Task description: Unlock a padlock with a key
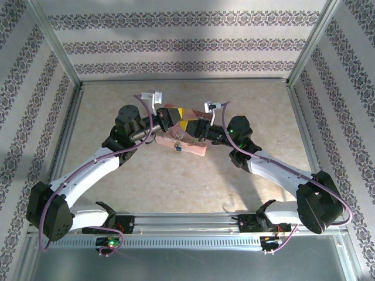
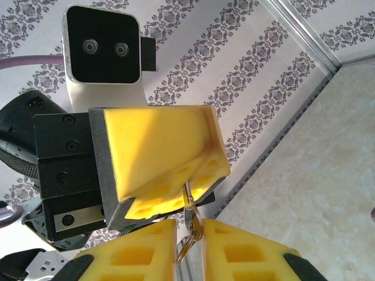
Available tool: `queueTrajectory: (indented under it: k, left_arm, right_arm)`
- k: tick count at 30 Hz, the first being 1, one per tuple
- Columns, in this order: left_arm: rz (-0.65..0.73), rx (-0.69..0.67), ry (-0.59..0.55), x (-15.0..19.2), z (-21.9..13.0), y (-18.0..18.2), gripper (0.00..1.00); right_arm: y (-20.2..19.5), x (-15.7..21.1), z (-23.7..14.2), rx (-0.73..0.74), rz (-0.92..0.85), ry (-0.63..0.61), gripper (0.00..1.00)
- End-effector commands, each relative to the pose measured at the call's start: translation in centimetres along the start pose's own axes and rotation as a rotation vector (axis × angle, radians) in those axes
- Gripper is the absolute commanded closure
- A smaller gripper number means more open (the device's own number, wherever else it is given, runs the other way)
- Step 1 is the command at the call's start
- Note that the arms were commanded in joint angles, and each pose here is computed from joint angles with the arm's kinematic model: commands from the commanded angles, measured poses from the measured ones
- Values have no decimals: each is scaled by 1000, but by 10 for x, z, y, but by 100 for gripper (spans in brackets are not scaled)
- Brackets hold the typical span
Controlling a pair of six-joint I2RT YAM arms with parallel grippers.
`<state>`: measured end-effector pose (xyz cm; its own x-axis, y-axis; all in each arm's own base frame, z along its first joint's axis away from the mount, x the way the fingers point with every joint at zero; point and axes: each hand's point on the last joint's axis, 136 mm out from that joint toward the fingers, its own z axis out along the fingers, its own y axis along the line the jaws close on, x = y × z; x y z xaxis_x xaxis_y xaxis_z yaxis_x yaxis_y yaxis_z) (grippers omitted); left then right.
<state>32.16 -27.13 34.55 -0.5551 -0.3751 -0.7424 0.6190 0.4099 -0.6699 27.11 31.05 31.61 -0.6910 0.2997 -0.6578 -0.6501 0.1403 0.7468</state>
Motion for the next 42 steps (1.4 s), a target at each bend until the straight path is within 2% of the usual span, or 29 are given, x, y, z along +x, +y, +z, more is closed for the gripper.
queueTrajectory:
  k: [1,22,33,37,39,42]
  left_arm:
    - [38,45,-21,-2,-2,-12,100]
    - [35,51,-26,-1,-1,-12,100]
    - [42,39,-35,-4,-4,-12,100]
    - [56,22,-59,-9,-8,-12,67]
    - [67,2,-71,-11,-12,-11,58]
    - [90,-41,-83,-16,-21,-9,39]
  right_arm:
    - [18,-13,2,-50,-36,-35,81]
    - [12,-16,7,-35,-21,-44,82]
    - [8,-12,4,-22,-12,-39,97]
    - [2,-6,0,7,-13,-24,99]
    - [-4,0,-5,44,-14,-5,100]
    - [-17,11,-16,129,-13,20,99]
